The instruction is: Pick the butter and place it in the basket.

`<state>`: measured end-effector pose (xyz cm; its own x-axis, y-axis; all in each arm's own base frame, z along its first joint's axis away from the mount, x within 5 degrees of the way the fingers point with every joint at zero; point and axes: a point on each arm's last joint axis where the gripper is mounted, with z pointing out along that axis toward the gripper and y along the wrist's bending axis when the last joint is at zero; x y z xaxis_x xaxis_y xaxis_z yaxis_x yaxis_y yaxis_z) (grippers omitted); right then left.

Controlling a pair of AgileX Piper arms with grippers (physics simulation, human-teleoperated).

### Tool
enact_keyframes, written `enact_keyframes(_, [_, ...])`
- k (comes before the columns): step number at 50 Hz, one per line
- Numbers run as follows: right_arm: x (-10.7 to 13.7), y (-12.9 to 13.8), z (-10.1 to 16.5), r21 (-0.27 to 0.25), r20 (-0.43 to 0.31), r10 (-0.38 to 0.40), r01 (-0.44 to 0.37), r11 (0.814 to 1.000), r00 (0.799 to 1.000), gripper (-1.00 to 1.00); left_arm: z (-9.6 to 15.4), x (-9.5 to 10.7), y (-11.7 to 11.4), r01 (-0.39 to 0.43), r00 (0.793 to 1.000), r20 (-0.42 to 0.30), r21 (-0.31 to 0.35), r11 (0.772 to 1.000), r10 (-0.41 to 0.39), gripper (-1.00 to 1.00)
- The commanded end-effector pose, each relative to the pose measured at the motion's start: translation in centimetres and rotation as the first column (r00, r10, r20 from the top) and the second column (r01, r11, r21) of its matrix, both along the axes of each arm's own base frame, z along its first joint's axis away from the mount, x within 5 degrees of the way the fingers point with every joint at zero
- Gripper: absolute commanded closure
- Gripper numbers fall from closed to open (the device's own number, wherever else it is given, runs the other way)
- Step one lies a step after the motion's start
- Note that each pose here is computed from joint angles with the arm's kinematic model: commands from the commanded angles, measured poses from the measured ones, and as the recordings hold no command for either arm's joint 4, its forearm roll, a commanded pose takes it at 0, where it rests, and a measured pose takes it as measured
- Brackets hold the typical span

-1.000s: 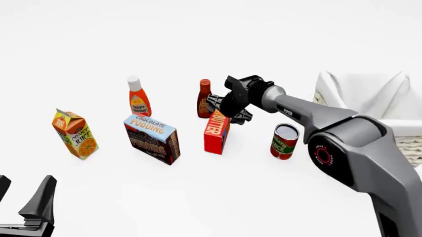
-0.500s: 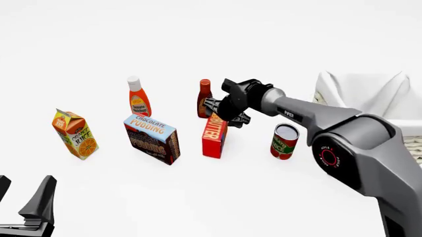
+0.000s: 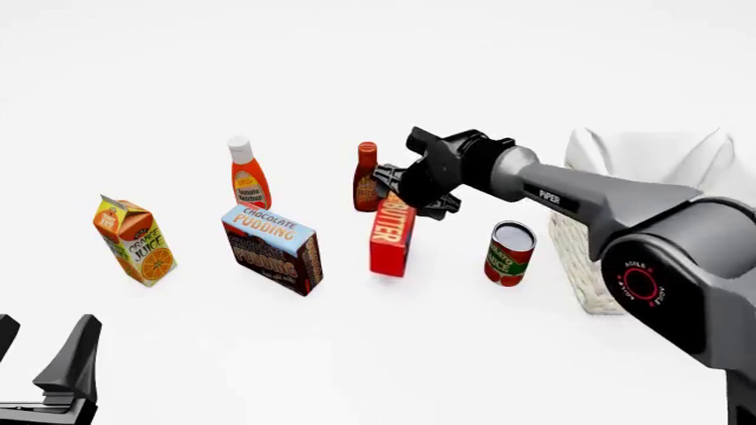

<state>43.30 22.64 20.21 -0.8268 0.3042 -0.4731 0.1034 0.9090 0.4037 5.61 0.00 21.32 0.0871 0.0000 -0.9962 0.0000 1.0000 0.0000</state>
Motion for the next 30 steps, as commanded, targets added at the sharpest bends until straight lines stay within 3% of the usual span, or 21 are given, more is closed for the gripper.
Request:
enact_keyframes(1, [-1.7,-1.5,3.5,0.04,0.06,-0.016,0.014,0.999,0.998,1.0,0.0,0.0,0.0,0.0,1.0,0.0,0.0,1.0,0.0,-1.0])
enact_keyframes(16, [-5.2,-2.8,7.9,0.044,0.192,0.045,-0.055,0.998,0.98,1.0,0.0,0.0,0.0,0.0,1.0,0.0,0.0,1.0,0.0,-1.0])
enact_keyframes(30, [-8.5,-3.3,12.4,0.094,0.311,0.059,-0.093,0.991,0.949,1.0,0.0,0.0,0.0,0.0,1.0,0.0,0.0,1.0,0.0,-1.0])
